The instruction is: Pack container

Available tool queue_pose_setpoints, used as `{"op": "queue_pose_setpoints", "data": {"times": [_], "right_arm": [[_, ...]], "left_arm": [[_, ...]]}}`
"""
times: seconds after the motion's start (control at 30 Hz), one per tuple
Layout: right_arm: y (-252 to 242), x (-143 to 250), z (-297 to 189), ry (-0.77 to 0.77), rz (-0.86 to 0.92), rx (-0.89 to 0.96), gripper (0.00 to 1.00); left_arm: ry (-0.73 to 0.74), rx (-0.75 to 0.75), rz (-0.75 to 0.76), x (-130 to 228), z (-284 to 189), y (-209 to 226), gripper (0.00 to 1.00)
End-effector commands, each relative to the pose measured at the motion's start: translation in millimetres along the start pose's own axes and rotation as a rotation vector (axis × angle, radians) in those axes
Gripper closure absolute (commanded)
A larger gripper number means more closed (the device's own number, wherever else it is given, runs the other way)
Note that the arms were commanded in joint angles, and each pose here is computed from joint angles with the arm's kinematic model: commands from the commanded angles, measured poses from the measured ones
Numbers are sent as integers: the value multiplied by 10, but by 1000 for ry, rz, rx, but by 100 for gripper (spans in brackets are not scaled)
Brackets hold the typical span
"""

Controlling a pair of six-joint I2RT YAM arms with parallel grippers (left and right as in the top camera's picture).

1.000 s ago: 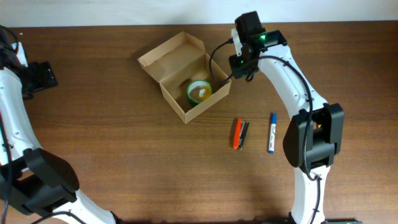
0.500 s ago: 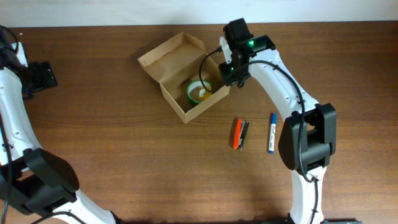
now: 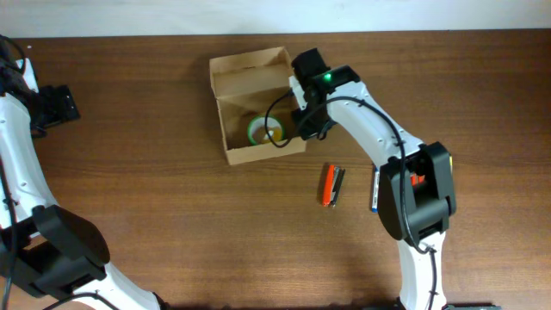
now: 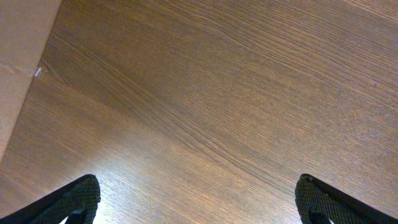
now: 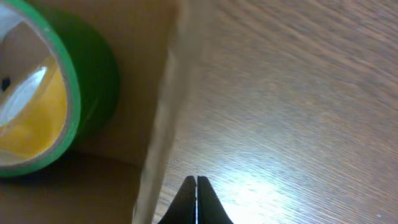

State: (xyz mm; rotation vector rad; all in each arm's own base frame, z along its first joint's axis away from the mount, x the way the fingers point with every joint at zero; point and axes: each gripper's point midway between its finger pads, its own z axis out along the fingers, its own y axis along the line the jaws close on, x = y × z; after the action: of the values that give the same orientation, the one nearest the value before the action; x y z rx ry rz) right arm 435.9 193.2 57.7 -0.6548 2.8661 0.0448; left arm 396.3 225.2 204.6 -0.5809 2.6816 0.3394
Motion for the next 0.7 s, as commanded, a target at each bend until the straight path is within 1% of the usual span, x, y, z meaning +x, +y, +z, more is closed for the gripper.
{"op": "queue_pose_setpoints", "data": {"times": [0.0, 0.17, 0.23, 0.3, 0.4, 0.57, 0.67], "right_arm": [[155, 30, 56, 15, -28, -16, 96], [194, 36, 53, 17, -36, -14, 97], [116, 30, 43, 15, -26, 12, 97], [-68, 5, -24, -2, 5, 69, 97], [-391, -25, -242, -42, 61, 117, 96], [-881, 64, -830, -114, 168, 150, 97], [-1141, 134, -1233, -188, 234, 173, 96]], "left_arm": [[2, 10, 19, 20, -7, -15, 0], [2, 10, 19, 20, -7, -15, 0], [2, 10, 19, 20, -7, -15, 0], [2, 10, 19, 20, -7, -15, 0], [2, 10, 19, 19, -7, -15, 0], [2, 10, 19, 20, -7, -15, 0], [2, 10, 19, 20, -7, -15, 0]]}}
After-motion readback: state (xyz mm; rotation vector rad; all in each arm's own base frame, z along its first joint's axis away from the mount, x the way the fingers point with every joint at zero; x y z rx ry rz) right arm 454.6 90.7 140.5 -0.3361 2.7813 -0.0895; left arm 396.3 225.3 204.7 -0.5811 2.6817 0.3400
